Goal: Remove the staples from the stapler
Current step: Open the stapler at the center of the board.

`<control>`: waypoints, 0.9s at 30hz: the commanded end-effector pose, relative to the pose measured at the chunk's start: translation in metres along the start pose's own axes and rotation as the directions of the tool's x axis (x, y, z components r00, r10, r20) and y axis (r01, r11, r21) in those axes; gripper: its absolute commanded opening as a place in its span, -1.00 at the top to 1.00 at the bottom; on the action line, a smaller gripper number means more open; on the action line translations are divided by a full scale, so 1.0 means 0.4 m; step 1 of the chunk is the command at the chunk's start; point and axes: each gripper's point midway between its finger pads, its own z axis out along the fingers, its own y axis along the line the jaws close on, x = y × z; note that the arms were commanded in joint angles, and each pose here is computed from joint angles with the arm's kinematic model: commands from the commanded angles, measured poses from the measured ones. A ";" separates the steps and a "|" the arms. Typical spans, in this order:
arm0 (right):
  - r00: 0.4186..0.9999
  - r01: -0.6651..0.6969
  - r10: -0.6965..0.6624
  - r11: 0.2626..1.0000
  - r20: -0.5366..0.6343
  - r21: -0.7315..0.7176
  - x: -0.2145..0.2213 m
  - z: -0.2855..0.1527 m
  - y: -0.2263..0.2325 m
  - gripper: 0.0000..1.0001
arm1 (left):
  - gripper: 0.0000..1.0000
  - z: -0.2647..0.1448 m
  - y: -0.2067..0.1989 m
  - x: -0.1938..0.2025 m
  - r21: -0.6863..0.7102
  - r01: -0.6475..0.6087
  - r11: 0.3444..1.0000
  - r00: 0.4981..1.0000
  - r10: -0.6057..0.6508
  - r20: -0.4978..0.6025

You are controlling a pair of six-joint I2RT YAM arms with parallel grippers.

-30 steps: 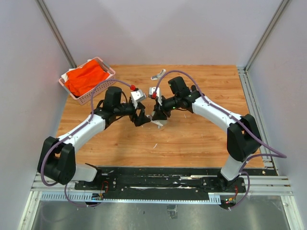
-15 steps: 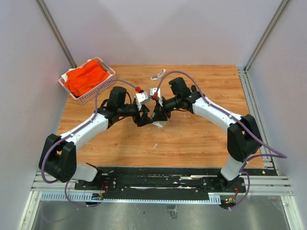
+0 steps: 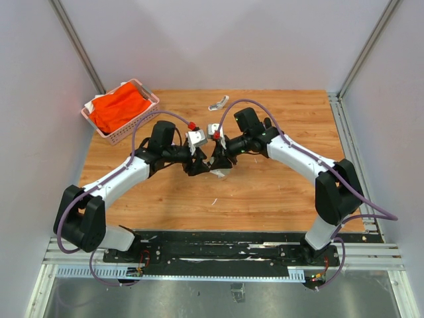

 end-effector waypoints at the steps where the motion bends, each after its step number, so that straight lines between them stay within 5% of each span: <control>1: 0.999 0.030 -0.029 0.999 0.041 -0.028 -0.025 -0.018 0.016 0.78 | -0.14 -0.002 -0.010 -0.034 0.013 -0.027 1.000 0.999 0.026 0.040; 15: 1.000 0.000 0.000 0.999 -0.006 -0.043 0.004 0.011 0.016 0.78 | 0.20 -0.002 0.000 -0.046 -0.020 -0.014 1.000 0.998 0.015 0.055; 21: 1.000 -0.011 0.010 1.000 -0.023 -0.022 0.008 0.013 0.003 0.77 | 0.76 -0.004 0.001 -0.051 -0.043 -0.025 0.999 0.998 0.027 0.061; 27: 1.000 -0.008 0.007 1.000 -0.020 -0.020 0.003 0.010 0.005 0.75 | 0.99 -0.006 0.020 -0.050 -0.090 -0.019 0.996 0.997 0.025 0.068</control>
